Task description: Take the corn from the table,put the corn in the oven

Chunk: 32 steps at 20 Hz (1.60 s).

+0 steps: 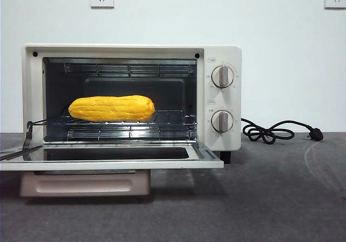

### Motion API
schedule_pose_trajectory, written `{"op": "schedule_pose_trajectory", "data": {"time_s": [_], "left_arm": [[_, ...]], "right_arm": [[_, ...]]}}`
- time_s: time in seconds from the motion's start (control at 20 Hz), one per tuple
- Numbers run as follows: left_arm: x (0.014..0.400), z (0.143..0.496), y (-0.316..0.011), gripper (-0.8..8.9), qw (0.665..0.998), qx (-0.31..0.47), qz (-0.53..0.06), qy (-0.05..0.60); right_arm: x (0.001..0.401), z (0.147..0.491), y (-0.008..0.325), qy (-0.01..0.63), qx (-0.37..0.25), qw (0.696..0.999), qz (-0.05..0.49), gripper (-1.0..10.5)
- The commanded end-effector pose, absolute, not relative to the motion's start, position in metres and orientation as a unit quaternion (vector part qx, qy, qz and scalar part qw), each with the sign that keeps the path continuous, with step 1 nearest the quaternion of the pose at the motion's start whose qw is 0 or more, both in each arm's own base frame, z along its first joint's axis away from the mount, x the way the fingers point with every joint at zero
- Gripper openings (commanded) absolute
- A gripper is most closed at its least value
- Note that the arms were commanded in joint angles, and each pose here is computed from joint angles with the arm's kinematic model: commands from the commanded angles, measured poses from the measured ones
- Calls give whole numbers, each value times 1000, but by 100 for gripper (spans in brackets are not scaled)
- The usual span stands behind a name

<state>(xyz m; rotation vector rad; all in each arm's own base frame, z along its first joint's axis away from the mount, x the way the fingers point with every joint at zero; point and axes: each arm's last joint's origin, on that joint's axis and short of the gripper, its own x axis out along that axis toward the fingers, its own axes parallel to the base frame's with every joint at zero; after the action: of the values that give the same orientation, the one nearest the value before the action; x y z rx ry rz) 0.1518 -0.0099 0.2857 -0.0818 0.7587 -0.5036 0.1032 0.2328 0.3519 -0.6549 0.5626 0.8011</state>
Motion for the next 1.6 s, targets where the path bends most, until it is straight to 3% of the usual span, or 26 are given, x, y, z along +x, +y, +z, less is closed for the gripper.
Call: {"op": "schedule_pose_trajectory", "data": {"time_s": [0.05,0.35,0.6,1.0,1.2,1.6], "left_arm": [[151,265,2,-9,889,-112,-253,366],[156,244,26,-9,889,-185,-211,362],[184,216,42,-9,861,-226,-190,413],[217,159,53,-8,783,-327,-211,485],[222,138,56,-8,768,-319,-168,530],[224,118,42,-9,723,-320,-192,581]], "right_arm": [[119,354,219,306,-261,825,397,-11],[167,349,167,414,-158,781,439,-11],[188,348,135,424,-112,770,463,-12],[195,348,126,414,-112,776,463,-11],[195,348,126,414,-112,775,463,-11],[195,349,126,414,-112,776,463,-11]]}}
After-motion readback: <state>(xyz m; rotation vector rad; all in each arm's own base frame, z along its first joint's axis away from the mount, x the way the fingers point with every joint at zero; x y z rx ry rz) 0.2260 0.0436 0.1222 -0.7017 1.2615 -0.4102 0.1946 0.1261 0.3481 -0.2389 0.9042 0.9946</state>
